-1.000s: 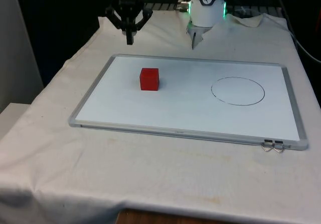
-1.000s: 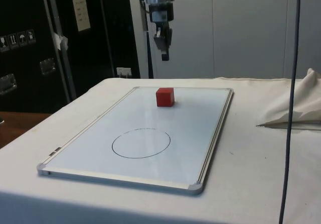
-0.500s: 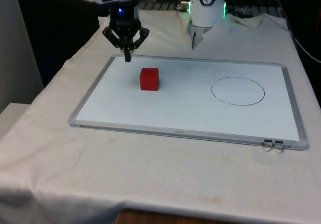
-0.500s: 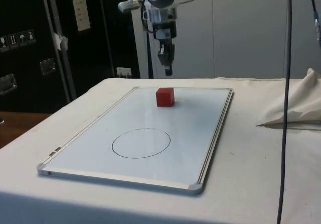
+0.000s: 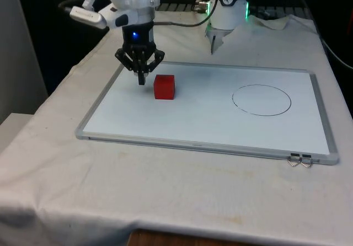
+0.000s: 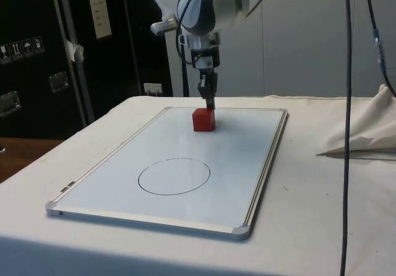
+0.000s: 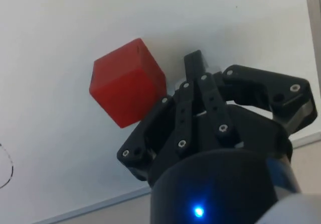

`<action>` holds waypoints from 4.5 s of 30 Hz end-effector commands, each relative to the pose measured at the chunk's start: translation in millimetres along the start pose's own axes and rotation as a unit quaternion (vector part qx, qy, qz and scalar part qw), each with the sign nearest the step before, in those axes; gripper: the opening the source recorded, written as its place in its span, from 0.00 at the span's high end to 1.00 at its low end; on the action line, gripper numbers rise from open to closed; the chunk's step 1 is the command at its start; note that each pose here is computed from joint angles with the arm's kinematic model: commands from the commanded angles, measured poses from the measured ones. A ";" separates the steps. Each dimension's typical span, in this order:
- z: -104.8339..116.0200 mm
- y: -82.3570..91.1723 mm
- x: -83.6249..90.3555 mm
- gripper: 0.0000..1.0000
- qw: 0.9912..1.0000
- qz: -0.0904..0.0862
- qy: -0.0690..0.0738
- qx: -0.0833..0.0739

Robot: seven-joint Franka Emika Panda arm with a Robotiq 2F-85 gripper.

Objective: Push the cube into the marked area.

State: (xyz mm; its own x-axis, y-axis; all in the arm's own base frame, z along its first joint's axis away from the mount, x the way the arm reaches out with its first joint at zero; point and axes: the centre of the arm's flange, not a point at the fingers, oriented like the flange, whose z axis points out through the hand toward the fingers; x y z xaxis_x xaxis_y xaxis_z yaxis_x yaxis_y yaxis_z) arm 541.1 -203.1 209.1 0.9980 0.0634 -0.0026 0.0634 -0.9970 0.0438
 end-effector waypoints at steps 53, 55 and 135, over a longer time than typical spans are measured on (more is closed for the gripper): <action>1.1 -78.7 19.2 1.00 0.994 -0.005 0.025 0.107; 1.6 -80.4 19.3 1.00 0.994 -0.005 0.025 0.109; -1.8 -173.8 32.4 1.00 0.981 -0.021 0.015 0.193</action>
State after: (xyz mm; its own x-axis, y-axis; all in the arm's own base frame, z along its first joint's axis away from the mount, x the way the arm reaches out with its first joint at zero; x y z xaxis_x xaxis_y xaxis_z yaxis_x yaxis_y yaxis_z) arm 563.1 -24.1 202.1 0.9942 0.1001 0.0396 0.1077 -0.9289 -0.3542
